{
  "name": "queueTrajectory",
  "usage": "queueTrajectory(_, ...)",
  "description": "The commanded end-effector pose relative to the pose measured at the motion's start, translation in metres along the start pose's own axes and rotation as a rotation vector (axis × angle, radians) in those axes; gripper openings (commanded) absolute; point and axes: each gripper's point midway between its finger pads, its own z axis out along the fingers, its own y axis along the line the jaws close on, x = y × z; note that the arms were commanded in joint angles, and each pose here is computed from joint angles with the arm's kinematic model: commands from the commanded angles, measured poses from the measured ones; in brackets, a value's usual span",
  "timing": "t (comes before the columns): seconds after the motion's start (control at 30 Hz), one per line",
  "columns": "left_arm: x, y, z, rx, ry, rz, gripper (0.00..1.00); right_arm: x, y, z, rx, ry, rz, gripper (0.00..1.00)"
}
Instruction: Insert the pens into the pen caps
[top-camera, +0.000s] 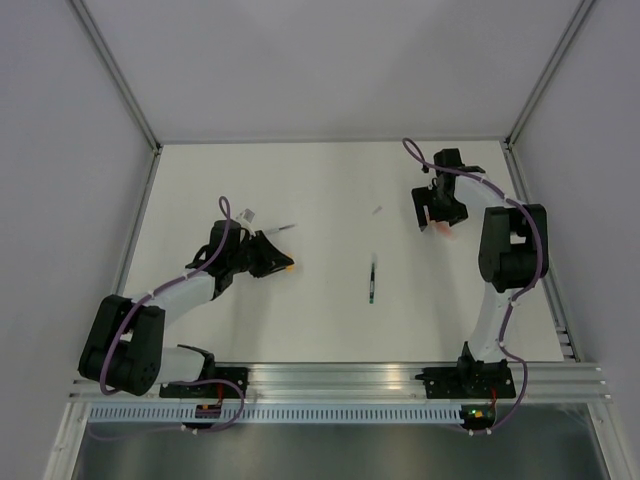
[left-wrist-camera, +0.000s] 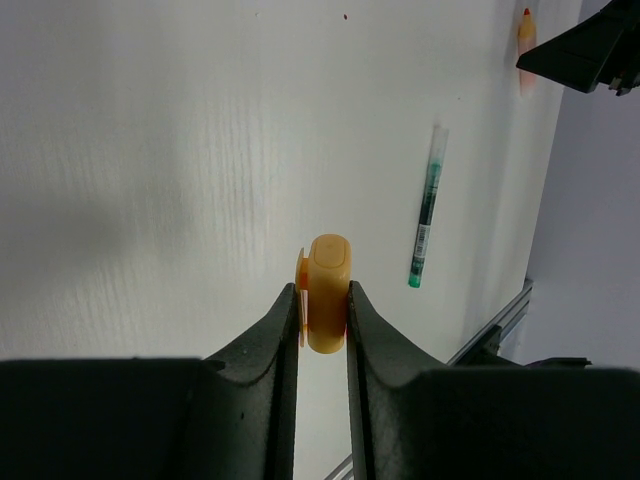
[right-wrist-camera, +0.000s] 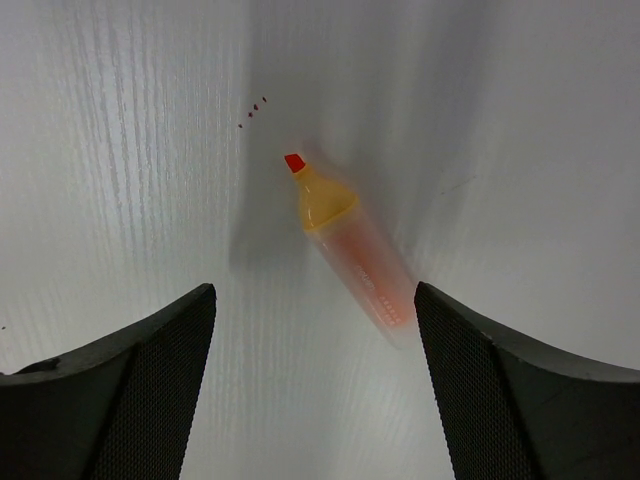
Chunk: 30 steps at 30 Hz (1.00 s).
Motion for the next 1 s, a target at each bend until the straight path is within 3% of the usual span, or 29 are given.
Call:
queueTrajectory(0.0,-0.001,-0.010,0.000,0.049,-0.003,0.026,0.02,0.006,-0.007,0.010,0.017,0.015,-0.031,0.88)
queueTrajectory(0.37,0.000,-0.014,-0.002,0.068,-0.003,0.033,0.02,0.014,0.001,0.016,-0.064,0.012,-0.022,0.87)
queueTrajectory(0.47,-0.001,-0.015,-0.003,0.071,-0.004,0.033,0.02,0.024,0.007,0.023,-0.097,0.060,-0.009,0.82)
queueTrajectory(0.67,-0.001,-0.015,-0.004,0.069,-0.007,0.043,0.02,0.041,0.036,0.010,-0.166,0.116,-0.015,0.56)
queueTrajectory(0.8,-0.001,-0.017,-0.005,0.077,-0.004,0.046,0.02,0.048,0.064,0.002,-0.227,0.124,-0.026,0.55)
queueTrajectory(0.97,0.001,-0.016,-0.006,0.078,-0.001,0.041,0.02,0.066,0.071,0.006,-0.176,0.174,-0.029,0.55)
